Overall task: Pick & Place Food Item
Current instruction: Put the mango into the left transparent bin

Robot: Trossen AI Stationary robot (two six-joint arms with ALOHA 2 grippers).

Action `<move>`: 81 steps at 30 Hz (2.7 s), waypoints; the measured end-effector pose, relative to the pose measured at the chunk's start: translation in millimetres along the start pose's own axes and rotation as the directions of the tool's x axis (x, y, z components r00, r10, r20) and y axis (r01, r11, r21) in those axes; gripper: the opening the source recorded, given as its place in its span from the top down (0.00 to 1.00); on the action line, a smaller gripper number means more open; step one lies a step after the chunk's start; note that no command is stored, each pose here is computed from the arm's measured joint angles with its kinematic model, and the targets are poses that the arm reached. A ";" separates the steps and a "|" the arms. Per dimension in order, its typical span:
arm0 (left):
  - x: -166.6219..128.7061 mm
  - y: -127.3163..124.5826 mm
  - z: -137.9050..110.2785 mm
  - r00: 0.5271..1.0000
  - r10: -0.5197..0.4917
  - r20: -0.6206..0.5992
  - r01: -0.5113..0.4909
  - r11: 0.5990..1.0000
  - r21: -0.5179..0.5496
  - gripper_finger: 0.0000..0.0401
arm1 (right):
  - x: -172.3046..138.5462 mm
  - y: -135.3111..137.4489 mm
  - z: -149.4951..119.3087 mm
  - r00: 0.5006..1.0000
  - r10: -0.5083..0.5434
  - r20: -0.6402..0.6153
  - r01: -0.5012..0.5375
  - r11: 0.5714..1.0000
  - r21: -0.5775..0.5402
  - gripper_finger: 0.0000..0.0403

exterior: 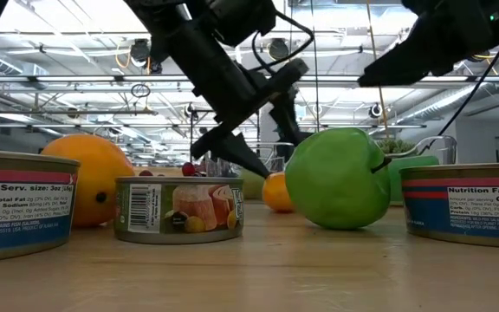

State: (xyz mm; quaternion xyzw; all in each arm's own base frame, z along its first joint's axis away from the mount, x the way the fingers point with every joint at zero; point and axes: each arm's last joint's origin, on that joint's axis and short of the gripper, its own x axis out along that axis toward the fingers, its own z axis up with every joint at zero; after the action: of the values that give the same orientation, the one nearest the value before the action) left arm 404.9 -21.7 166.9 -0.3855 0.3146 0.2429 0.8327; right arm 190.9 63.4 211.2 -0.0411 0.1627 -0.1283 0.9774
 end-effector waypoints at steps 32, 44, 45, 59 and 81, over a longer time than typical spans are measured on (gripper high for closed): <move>28.4 2.0 -9.5 0.986 0.025 0.164 -0.026 1.000 0.004 0.11 | 5.1 -3.0 -1.0 1.000 -0.005 -0.012 0.005 1.000 -0.007 0.27; 30.0 -4.2 -3.1 0.978 -0.071 0.194 0.049 0.992 0.119 0.11 | 7.1 -6.8 -7.3 0.997 -0.006 -0.075 0.004 1.000 -0.028 0.27; 25.6 -6.0 1.3 0.977 -0.095 0.189 0.071 0.989 0.128 0.11 | 7.6 -7.7 -7.1 0.997 -0.011 -0.074 0.009 1.000 -0.026 0.27; -126.6 -40.6 47.9 0.882 -0.144 0.449 -0.073 0.899 0.431 0.11 | 39.3 -37.8 7.5 0.951 0.181 -0.252 -0.214 0.970 -0.110 0.27; -139.0 -21.8 48.1 0.856 0.089 0.509 -0.309 0.877 0.368 0.11 | 89.8 -43.4 -60.0 0.672 0.103 -0.733 -0.348 0.918 -0.190 0.36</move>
State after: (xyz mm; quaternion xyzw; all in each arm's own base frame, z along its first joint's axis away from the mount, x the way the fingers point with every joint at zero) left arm 340.1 -18.8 300.7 -0.0811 0.1853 0.3403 0.9183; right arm 242.9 -4.5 132.2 -0.1225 0.5483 0.0170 0.8271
